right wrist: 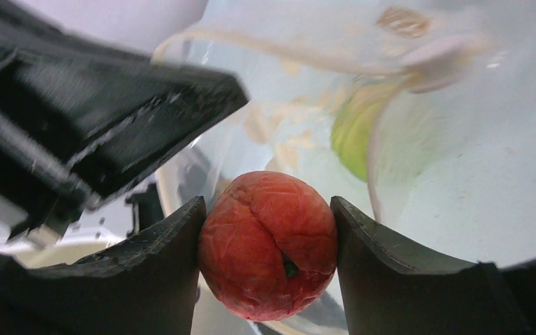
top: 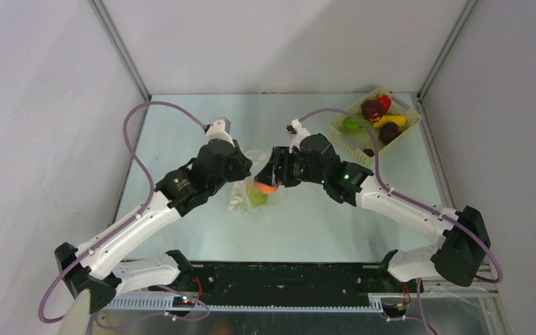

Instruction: Place the food in the zip-top bag and seal the zipper

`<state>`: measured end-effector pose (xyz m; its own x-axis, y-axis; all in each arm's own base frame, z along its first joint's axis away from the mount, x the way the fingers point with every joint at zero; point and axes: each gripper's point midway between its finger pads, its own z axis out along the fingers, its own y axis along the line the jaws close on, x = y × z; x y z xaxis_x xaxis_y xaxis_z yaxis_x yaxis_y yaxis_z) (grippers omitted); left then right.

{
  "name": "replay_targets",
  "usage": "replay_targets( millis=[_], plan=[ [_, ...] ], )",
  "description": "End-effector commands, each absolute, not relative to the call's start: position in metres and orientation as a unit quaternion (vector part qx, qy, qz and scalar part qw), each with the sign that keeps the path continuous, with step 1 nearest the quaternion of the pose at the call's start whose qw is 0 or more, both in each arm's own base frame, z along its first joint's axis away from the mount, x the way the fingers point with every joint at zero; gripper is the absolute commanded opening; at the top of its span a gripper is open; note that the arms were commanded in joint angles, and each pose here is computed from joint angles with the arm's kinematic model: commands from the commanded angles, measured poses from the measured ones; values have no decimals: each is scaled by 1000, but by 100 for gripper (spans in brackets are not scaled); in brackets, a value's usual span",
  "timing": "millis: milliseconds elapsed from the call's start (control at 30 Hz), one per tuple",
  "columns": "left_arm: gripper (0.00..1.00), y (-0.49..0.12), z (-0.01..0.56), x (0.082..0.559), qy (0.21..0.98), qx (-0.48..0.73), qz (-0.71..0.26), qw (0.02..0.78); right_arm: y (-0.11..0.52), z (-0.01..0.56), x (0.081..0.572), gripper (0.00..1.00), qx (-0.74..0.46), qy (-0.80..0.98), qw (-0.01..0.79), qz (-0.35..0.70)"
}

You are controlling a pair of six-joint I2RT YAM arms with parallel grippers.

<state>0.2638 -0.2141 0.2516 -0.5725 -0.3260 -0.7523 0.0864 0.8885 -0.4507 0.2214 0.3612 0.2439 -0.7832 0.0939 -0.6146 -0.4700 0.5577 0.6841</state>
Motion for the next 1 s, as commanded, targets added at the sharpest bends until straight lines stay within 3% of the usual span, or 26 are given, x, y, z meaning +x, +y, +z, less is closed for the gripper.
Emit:
replay_targets(
  millis=[0, 167, 400, 667, 800, 967],
  plan=[
    [0, -214, 264, 259, 844, -78, -255, 465, 346, 255, 262, 31, -26, 841, 383, 382],
    [0, -219, 265, 255, 840, -74, -277, 460, 343, 242, 279, 43, -8, 860, 395, 323],
    [0, -218, 269, 252, 835, -76, -287, 463, 351, 237, 293, 48, -3, 868, 408, 282],
    [0, -215, 269, 252, 835, -80, -282, 466, 359, 244, 290, 69, -17, 863, 421, 279],
    [0, -215, 268, 252, 835, -80, -283, 466, 356, 248, 287, 96, -24, 861, 427, 277],
    [0, -215, 269, 252, 833, -82, -285, 468, 357, 255, 285, 99, -32, 856, 432, 282]
  ],
)
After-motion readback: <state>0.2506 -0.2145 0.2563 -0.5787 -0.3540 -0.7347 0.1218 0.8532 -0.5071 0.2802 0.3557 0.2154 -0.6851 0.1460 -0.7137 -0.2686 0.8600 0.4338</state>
